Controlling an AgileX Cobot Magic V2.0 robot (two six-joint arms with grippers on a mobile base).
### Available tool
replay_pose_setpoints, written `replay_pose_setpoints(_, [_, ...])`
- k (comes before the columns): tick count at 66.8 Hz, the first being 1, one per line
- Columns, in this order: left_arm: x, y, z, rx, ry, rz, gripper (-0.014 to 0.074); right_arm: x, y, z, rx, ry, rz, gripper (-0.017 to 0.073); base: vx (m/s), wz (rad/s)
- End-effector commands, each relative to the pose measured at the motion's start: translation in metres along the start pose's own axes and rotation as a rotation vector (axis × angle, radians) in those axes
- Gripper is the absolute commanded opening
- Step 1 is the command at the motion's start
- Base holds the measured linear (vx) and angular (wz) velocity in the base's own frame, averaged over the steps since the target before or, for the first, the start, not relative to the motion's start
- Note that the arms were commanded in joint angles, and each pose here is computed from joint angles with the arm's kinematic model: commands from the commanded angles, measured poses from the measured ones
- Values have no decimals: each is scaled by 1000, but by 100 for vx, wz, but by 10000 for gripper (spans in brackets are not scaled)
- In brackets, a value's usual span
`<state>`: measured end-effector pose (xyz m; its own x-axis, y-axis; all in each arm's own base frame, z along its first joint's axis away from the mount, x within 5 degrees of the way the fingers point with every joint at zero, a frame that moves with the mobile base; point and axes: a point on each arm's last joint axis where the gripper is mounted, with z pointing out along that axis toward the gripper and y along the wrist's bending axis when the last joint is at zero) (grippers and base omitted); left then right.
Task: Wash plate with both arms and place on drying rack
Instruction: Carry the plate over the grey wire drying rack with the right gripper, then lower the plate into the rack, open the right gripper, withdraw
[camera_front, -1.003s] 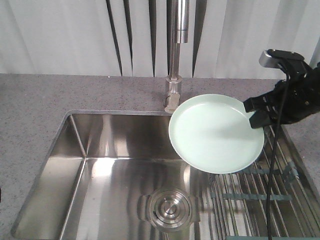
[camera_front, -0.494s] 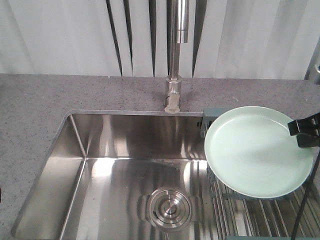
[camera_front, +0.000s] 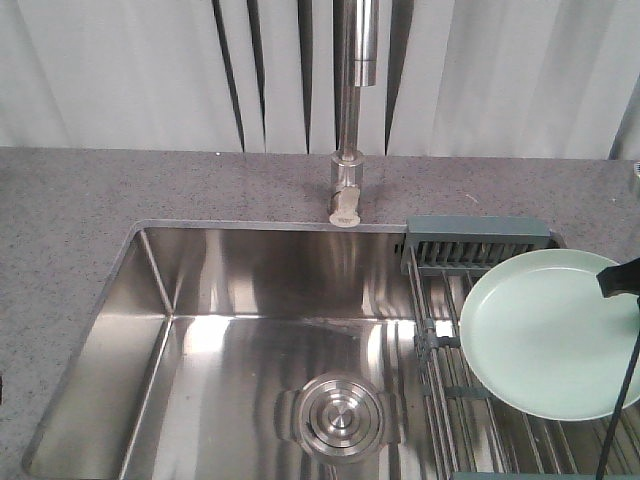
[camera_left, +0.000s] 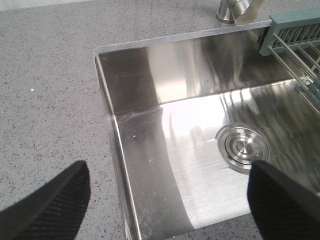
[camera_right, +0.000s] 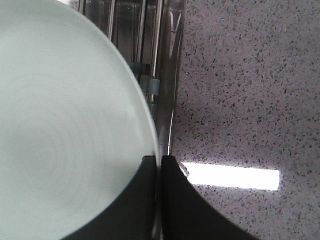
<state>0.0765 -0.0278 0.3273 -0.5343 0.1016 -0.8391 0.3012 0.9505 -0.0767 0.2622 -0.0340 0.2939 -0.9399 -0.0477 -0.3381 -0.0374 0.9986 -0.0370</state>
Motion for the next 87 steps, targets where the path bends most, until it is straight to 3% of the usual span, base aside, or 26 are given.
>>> replay_pose_setpoints(1, [-13, -1, -4, 7, -89, -10, 590, -11, -5, -1, 32, -71, 0, -1, 0, 0])
replay_pose_setpoints(27, [-13, -1, -4, 7, -89, -10, 590, -25, -8, 55, 5, 30, -2, -1, 0, 0])
replay_pose_setpoints(38, [-13, -1, -4, 7, -89, -10, 590, -30, 5, 66, -3, 38, -54, 0, 0, 0])
replay_pose_setpoints(54, [-13, -1, -4, 7, -89, -10, 590, -29, 7, 80, -19, 86, -35, 46, 0, 0])
replay_pose_setpoints(74, [-13, -1, -4, 7, -89, -10, 590, -28, 8, 42, -13, -27, -19, 313, 0, 0])
replay_pose_setpoints(87, [-13, -1, -4, 7, -89, -10, 590, -16, 15, -25, -26, -232, -17, 353, 0, 0])
